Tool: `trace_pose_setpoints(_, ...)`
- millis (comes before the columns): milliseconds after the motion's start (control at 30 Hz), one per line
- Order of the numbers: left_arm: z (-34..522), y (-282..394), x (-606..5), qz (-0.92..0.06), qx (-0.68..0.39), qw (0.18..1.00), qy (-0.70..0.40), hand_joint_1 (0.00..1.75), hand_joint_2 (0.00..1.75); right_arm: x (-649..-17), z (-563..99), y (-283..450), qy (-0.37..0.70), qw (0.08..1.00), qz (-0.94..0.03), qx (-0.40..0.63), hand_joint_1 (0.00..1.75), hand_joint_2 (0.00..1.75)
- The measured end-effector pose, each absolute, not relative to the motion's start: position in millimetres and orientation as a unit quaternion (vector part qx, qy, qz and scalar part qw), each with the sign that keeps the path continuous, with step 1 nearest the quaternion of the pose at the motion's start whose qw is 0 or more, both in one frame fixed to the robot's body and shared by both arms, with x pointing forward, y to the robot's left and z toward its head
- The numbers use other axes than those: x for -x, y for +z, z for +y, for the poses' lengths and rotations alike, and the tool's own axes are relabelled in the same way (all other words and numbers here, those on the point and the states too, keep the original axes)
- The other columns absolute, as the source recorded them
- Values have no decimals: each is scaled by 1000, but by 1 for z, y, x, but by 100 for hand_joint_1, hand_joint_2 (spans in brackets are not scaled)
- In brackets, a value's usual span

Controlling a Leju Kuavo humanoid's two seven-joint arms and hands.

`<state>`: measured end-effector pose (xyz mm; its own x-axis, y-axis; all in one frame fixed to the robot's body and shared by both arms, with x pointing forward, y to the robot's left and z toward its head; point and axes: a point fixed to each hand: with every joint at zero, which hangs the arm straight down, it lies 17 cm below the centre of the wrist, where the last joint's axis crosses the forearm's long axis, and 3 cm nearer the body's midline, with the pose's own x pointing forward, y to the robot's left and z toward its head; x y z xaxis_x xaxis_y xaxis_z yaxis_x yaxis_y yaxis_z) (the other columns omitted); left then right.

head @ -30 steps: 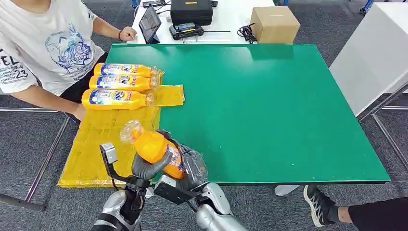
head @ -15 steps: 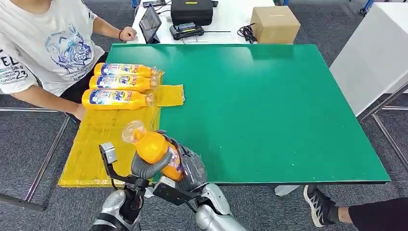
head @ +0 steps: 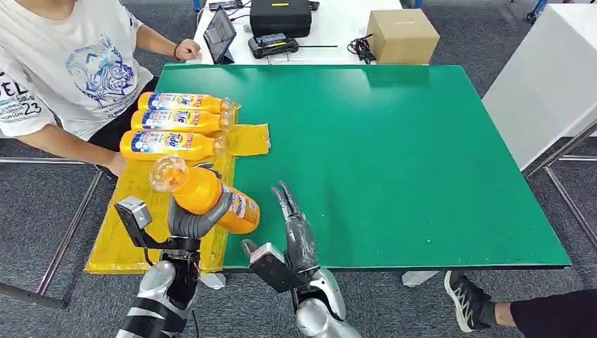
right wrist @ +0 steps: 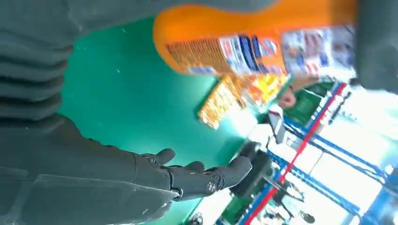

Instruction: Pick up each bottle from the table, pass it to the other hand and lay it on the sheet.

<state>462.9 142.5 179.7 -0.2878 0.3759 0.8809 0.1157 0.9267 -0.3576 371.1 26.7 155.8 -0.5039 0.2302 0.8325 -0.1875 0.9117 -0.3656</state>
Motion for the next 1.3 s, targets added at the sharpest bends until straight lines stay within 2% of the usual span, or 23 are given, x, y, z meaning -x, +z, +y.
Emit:
trace_pose_setpoints(167,160,182,-467,-808,105,568,118,175,175,-368,17,176,177,483,-857,1,0,0)
trace_pose_setpoints(233,177,193,-470,-835,18,542,94,175,175,-365,5,199,136,460,-877,-7,0,0)
trace_pose_setpoints(333,194,228,-470,-869,-215,445,-34,175,175,-363,-13,232,76,435,-897,-21,0,0)
trace_pose_setpoints(367,192,237,-471,-866,-279,408,-79,175,175,-363,-17,242,61,427,-902,-24,0,175)
trace_pose_setpoints(500,185,228,-485,-831,-380,349,-207,175,175,-357,-24,273,34,402,-915,-36,0,175)
trace_pose_setpoints(667,195,196,-500,-772,-445,320,-322,175,175,-353,-25,288,23,389,-920,-45,0,175)
trace_pose_setpoints(933,232,141,-519,-722,-452,394,-344,175,175,-351,-22,291,24,389,-919,-56,0,175)
trace_pose_setpoints(1300,240,117,-521,-707,-442,423,-355,175,175,-351,-22,290,24,390,-919,-57,0,175)
